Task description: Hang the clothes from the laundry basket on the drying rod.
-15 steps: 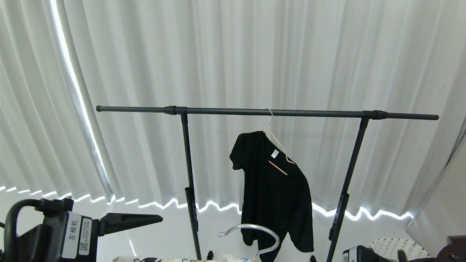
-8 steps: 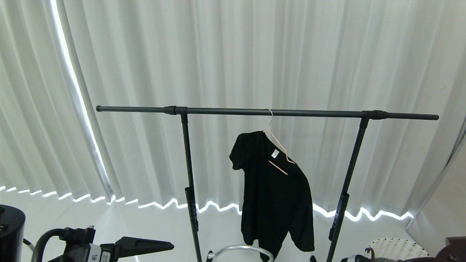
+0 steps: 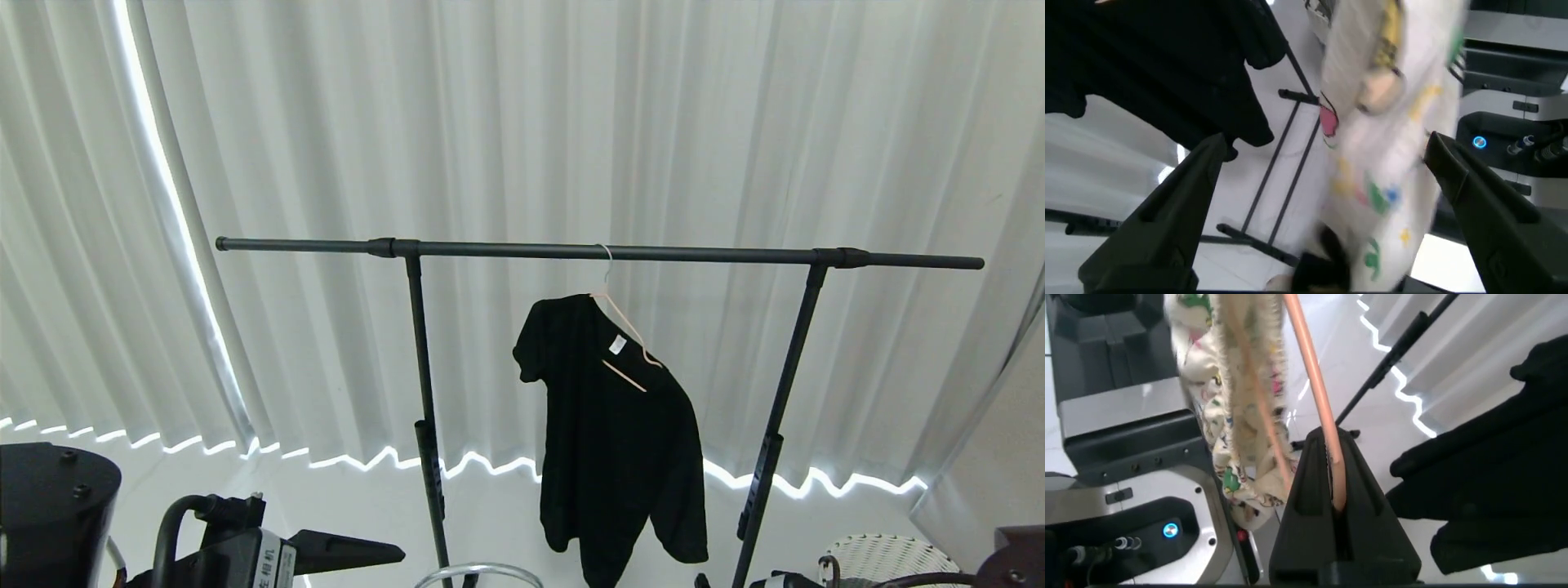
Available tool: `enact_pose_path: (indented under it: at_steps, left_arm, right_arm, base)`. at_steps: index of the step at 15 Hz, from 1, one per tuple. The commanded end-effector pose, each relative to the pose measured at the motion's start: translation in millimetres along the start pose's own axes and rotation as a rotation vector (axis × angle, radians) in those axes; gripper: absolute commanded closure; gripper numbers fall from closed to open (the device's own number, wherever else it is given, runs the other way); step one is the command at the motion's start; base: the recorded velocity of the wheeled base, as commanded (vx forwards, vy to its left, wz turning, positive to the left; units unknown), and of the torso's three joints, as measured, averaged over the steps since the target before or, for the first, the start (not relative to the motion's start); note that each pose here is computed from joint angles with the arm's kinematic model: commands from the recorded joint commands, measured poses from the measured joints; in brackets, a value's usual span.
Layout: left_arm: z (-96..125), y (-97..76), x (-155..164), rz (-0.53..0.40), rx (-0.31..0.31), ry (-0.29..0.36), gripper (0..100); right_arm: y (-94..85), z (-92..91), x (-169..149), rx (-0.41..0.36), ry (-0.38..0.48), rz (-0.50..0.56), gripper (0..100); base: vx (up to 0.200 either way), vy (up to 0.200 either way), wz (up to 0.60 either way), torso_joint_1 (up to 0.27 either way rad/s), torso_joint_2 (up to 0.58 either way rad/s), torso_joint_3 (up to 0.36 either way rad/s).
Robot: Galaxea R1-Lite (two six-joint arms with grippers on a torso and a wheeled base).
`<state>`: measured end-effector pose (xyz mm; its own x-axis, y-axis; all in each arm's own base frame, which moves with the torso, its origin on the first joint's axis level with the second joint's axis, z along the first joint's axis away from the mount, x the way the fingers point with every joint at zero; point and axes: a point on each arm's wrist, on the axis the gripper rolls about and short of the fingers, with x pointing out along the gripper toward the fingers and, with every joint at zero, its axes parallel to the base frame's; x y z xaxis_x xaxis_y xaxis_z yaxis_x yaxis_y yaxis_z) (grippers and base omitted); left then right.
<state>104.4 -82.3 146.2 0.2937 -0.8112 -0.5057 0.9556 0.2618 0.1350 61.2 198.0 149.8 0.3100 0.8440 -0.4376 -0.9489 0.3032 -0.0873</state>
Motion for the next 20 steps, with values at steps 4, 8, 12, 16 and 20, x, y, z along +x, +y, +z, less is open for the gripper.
enact_pose_path:
  at_steps: [4,8,12,16,20]
  left_arm:
    - [-3,-1.5,2,-0.011,-0.004,0.011,100]
    - [-3,-1.0,2,-0.009,-0.005,0.012,100]
    - [-3,-0.2,2,-0.005,-0.006,0.012,100]
    - [-6,3.0,-1,0.03,-0.026,0.023,100]
    - [-9,19.0,-11,0.237,-0.073,0.071,100]
  right_arm:
    - [0.2,3.8,2,0.004,-0.034,-0.008,100]
    - [-0.9,6.2,3,0.01,-0.061,-0.028,100]
    - [-1.4,5.7,3,0.009,-0.057,-0.055,0]
    - [-6.4,3.4,3,0.019,-0.046,-0.137,0]
    - [-23.4,-5.6,-5,0.063,-0.026,-0.244,0]
  base:
    - [0.0,0.0,0.0,0.0,0.0,0.0]
    - [0.0,0.0,0.0,0.0,0.0,0.0]
    - [0.0,0.0,0.0,0.0,0.0,0.0]
    - [0.0,0.0,0.0,0.0,0.0,0.0]
    - [0.0,0.0,0.0,0.0,0.0,0.0]
